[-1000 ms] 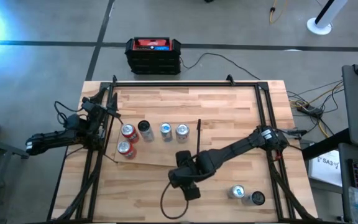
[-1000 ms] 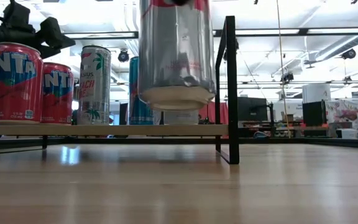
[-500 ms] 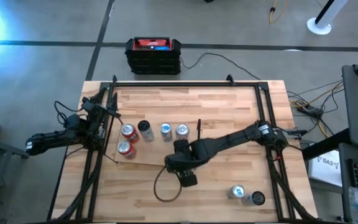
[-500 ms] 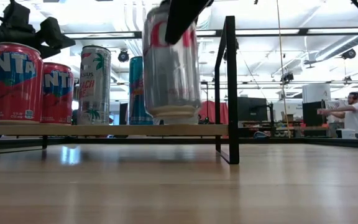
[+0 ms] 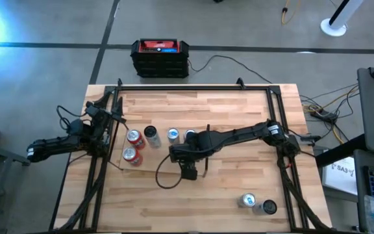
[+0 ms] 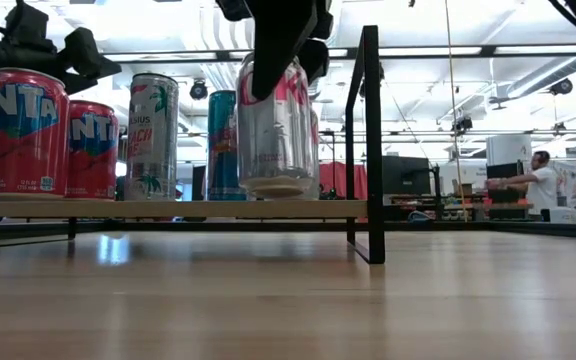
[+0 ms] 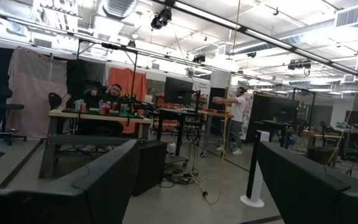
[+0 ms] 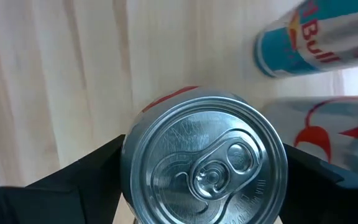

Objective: Place canned beverage on shelf
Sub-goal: Put the silver soda can on the shelf aligned with the other silver soda can

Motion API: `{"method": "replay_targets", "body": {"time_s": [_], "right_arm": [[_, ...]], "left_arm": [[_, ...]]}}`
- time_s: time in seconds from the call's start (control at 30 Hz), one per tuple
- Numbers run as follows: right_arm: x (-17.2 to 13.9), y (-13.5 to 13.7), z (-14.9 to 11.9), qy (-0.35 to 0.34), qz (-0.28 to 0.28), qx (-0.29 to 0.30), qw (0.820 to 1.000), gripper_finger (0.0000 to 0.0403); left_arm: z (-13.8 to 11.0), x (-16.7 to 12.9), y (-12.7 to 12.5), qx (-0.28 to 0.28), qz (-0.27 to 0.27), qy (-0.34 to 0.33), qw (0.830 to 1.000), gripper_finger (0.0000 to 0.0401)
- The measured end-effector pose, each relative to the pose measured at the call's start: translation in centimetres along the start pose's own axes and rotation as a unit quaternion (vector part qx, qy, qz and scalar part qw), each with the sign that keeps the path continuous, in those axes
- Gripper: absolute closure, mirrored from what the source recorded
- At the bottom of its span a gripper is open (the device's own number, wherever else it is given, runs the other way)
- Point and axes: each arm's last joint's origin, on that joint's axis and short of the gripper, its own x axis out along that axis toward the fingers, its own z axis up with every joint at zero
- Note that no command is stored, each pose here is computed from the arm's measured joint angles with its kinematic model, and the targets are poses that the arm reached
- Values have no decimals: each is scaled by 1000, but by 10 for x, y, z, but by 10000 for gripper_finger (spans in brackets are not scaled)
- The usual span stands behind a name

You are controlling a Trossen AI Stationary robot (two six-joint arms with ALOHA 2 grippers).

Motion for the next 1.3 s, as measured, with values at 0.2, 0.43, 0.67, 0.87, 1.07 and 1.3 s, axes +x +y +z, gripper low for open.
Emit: {"method": "replay_targets", "body": {"time_s": [0.2, 0.43, 0.67, 0.87, 1.07, 1.3], "right_arm": [[0, 0, -2, 8, -6, 24, 1000, 92], [0, -1, -4, 16, -22, 49, 998, 92], [-1, 3, -6, 4, -52, 66, 996, 79], [-3, 8, -8, 2, -60, 73, 996, 60], [-4, 12, -10, 0, -63, 82, 995, 59], [-4, 15, -11, -1, -66, 79, 995, 58]], "left_arm": [[0, 0, 0, 0, 0, 0, 1000, 90], [0, 0, 0, 0, 0, 0, 1000, 90], [0, 0, 0, 0, 0, 0, 1000, 90], [0, 0, 0, 0, 0, 0, 1000, 90], [0, 0, 0, 0, 0, 0, 1000, 90], [0, 0, 0, 0, 0, 0, 1000, 90]]}}
